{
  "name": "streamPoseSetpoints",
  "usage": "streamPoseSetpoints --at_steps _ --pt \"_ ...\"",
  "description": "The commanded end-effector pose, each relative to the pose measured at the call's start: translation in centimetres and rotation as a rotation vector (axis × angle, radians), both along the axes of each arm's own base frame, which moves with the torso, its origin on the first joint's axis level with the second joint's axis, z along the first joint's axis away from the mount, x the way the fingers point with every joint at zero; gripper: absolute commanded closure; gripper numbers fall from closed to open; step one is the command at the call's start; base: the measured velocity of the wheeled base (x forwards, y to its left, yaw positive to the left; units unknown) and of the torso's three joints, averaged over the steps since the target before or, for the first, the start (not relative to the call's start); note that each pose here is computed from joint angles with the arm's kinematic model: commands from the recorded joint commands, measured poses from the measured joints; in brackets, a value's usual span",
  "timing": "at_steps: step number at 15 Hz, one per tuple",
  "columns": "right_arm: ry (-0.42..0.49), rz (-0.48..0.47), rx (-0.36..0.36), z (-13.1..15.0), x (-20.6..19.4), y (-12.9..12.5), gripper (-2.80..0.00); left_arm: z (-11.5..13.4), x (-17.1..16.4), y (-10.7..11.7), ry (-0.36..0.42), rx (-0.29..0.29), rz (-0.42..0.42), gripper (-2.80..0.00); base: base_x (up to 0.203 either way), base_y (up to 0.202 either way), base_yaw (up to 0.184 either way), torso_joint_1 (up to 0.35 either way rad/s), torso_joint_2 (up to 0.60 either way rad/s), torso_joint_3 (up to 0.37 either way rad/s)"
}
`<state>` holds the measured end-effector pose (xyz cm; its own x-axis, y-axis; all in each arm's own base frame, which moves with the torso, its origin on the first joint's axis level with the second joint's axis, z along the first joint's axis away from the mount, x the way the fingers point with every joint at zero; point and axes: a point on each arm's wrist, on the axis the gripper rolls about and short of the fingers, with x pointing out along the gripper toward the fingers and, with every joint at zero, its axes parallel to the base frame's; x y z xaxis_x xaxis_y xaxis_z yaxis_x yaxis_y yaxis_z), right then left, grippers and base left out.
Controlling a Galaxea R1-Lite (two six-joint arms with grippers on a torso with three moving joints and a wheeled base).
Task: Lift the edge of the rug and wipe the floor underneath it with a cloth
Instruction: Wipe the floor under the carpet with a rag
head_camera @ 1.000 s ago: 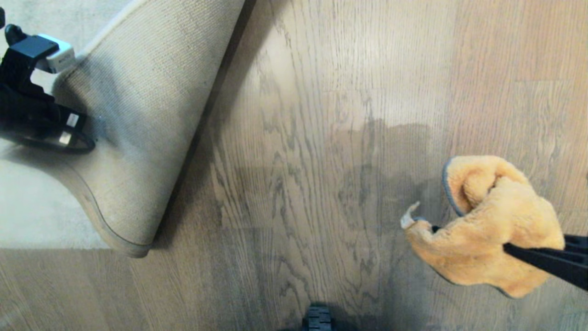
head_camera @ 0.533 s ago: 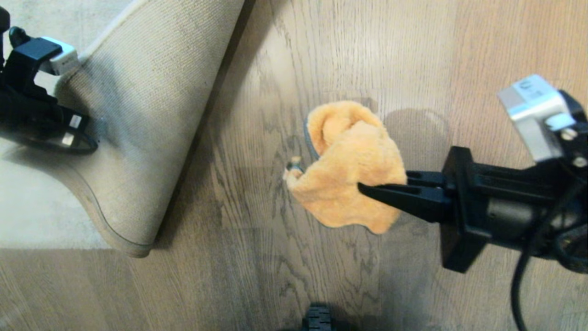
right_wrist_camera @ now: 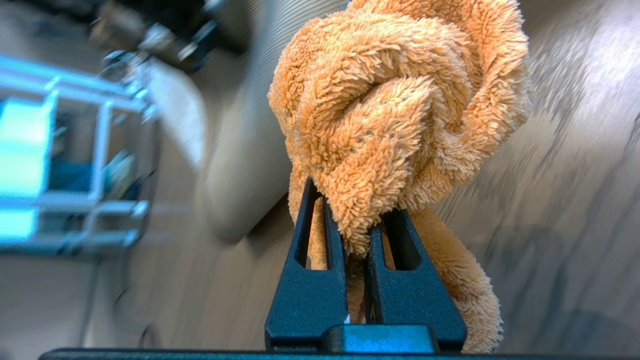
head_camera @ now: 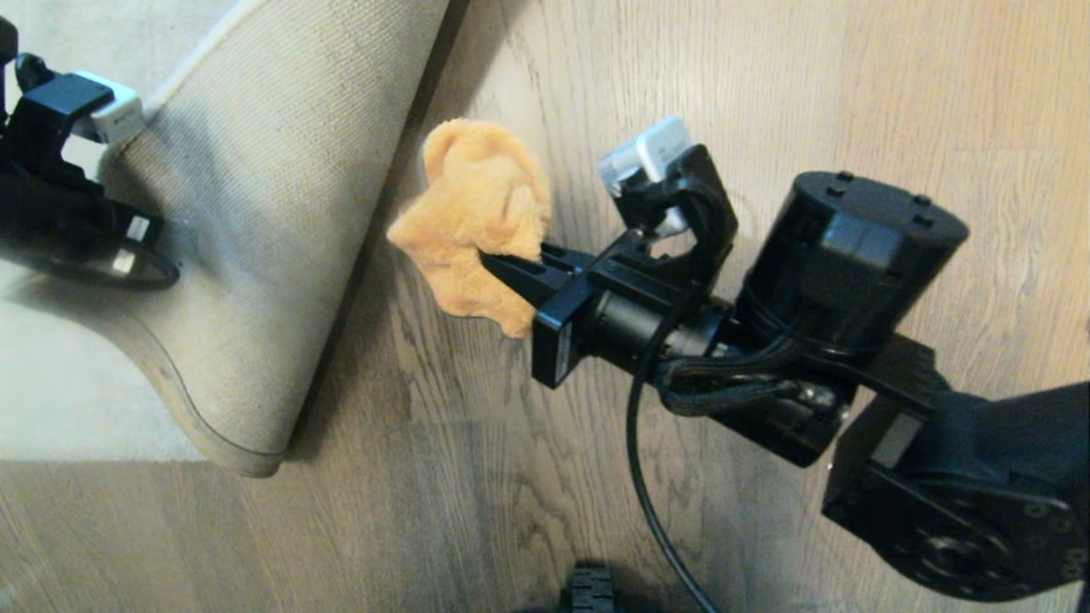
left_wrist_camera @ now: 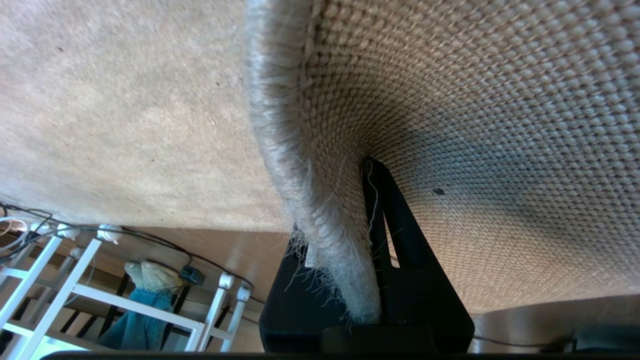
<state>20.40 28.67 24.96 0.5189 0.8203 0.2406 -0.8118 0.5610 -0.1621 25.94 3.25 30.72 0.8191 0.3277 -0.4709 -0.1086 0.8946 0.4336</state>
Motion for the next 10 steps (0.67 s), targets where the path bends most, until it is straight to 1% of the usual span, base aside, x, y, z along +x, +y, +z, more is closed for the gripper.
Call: streamPoseSetpoints --at_steps 1,3,5,8,10 --pt "0.01 -0.026 0.004 -1.9 1.3 3.1 0.0 -0.4 -0.5 -0.1 0.017 0.003 -0.003 0.0 0.0 0.0 0.0 0.0 0.0 0.0" --pt "-0.018 -0.065 0.075 -1.7 2.3 5.2 0.0 -0.6 -0.8 -0.4 0.023 0.002 -0.014 0.0 0.0 0.0 0.0 0.0 0.0 0.0" --pt "-0.031 -0.097 0.119 -1.8 3.2 6.8 0.0 -0.6 -0.9 -0.5 0.023 0.004 -0.016 0.0 0.0 0.0 0.0 0.0 0.0 0.0" --pt "-0.032 -0.125 0.132 -2.9 4.3 8.5 0.0 -0.5 -1.0 -0.5 0.019 0.005 -0.015 0.0 0.0 0.0 0.0 0.0 0.0 0.0" --pt "-0.024 -0.143 0.128 -3.8 4.8 9.1 0.0 -0.5 -1.0 -0.5 0.018 0.005 -0.014 0.0 0.0 0.0 0.0 0.0 0.0 0.0"
